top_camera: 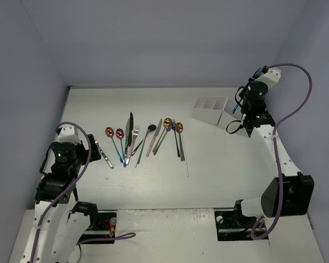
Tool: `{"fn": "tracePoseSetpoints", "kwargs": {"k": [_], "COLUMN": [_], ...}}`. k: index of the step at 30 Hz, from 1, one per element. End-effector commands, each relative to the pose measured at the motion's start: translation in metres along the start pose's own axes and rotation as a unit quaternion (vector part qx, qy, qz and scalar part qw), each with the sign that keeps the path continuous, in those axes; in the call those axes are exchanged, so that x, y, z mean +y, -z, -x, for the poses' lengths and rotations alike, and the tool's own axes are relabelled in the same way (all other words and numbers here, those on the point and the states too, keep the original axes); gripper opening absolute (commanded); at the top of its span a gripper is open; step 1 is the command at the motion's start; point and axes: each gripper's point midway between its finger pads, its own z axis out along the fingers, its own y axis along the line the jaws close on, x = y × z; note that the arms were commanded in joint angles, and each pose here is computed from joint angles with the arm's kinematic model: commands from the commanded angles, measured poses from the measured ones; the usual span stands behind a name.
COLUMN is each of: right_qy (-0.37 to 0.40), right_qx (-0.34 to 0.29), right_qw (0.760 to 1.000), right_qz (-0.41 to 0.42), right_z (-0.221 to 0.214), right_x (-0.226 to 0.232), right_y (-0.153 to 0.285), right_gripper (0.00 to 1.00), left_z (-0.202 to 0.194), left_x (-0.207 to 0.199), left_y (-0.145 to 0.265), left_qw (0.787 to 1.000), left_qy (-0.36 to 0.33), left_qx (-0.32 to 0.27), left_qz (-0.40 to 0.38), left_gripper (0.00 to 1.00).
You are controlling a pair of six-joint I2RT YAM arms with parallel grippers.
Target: Sort the eating utensils into containers
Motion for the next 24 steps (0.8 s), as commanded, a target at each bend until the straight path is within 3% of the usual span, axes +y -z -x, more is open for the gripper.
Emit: {"fn": "tracePoseSetpoints", "kwargs": {"k": [1, 5, 14, 24], "right_qy": [-0.043, -0.017, 0.040, 0.062], "right_qx": [-0.109, -0.121, -0.074, -0.011], "right_qw": [0.993, 0.992, 0.996, 0.996], "right_qz": [-0.002, 0.001, 0.030, 0.064], "right_z": [0.043, 0.039, -0.013, -0.079], "right_x": [0.001, 0.005, 0.017, 0.021], "right_y": [-0.023, -0.046, -0.091, -0.093], "right_gripper": [0.00, 0.00, 0.00, 0.00], "left_z": [0.016, 0.017, 0.016, 0.016], "left_x": [-0.004, -0.003, -0.003, -0.004], "left_y": [-0.003, -0.003, -0.004, -0.005], "left_qw": [1.000, 1.000, 1.000, 1.000], "left_qy": [0.006, 0.006, 0.004, 0.003], "left_qx": [-0.027, -0.031, -0.028, -0.026], "left_qz": [-0.005, -0.002, 0.000, -0.003], "left_gripper": [0.93, 0.93, 0.93, 0.93]}}
